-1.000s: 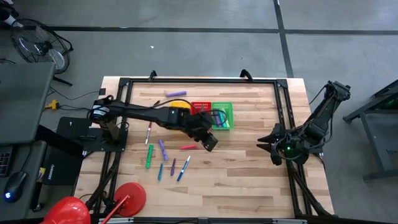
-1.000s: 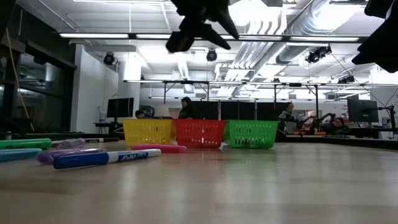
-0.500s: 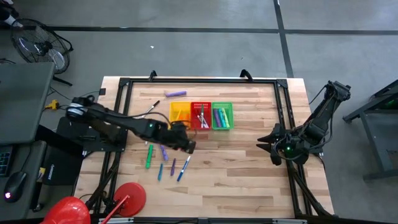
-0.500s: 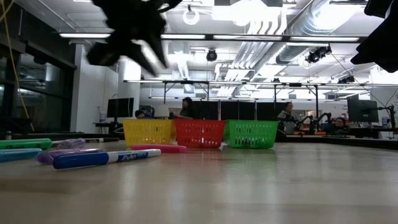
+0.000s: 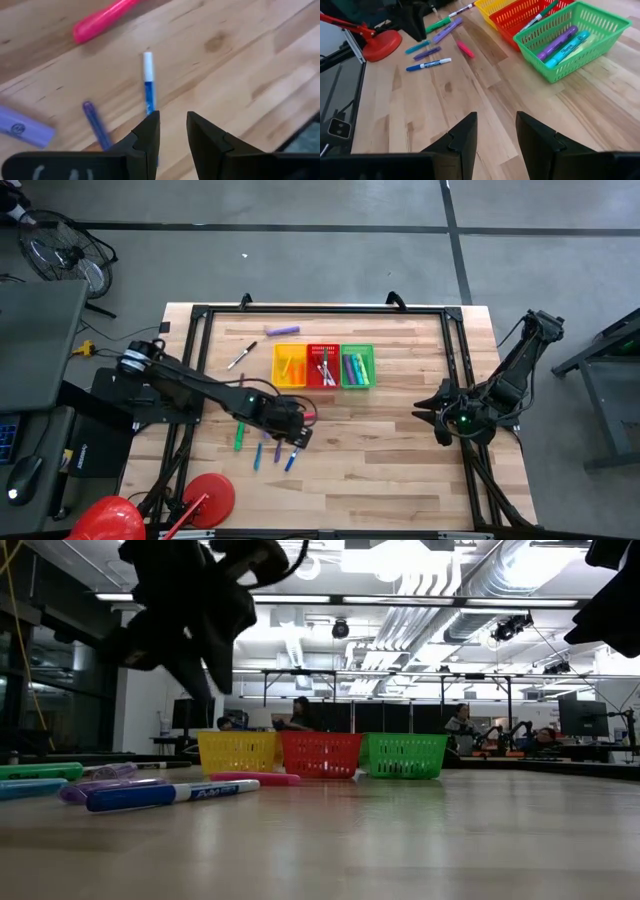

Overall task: Pick & Place Markers
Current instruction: Put the blue marker into the red bin

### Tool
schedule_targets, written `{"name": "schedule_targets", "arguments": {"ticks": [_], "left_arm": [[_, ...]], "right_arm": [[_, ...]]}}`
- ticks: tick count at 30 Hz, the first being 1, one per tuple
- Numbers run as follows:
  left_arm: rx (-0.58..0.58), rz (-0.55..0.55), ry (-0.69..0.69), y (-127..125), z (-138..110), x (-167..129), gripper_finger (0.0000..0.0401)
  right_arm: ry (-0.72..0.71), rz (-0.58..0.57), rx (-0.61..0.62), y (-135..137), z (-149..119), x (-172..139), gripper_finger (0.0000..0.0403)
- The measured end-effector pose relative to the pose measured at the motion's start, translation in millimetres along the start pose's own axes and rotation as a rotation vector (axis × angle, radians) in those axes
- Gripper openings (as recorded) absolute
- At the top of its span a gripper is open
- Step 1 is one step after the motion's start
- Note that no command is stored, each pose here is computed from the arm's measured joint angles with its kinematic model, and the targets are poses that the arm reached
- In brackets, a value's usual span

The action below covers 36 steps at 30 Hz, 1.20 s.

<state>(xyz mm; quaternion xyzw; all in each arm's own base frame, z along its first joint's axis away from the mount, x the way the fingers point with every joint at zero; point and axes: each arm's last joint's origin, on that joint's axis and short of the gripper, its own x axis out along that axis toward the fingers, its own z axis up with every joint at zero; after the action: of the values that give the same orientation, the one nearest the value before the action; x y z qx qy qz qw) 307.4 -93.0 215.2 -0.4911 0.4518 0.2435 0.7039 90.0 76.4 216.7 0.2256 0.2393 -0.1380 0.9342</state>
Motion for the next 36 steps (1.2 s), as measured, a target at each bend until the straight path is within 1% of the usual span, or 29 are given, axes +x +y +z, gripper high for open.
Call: {"name": "schedule_targets", "arguments": {"ticks": [5,9,11,16,23,28,36], "left_arm": [[0.018,0.049,0.02,1,-1,16,0.0095],[0.063,0.026,0.048,-11,0,19,0.0095],[0.08,0.06,0.056,-14,0,23,0.0095],[0.081,0.119,0.059,-19,2,18,0.0095],[0.058,0.148,0.036,-18,3,17,0.0094],[0.061,0.138,0.056,-19,0,17,0.0094],[0.06,0.124,0.052,-20,0,17,0.0094]], "right_arm": [[0.028,0.011,0.018,0,-1,0,0.0124],[0.05,0.021,0.021,1,-1,0,0.0124],[0.054,0.022,0.02,1,-2,0,0.0124],[0.052,0.022,0.02,1,-2,0,0.0124],[0.047,0.02,0.004,1,-1,0,0.0124],[0.048,0.02,0.001,1,-1,0,0.0124],[0.054,0.023,-0.01,1,-2,0,0.0124]]}}
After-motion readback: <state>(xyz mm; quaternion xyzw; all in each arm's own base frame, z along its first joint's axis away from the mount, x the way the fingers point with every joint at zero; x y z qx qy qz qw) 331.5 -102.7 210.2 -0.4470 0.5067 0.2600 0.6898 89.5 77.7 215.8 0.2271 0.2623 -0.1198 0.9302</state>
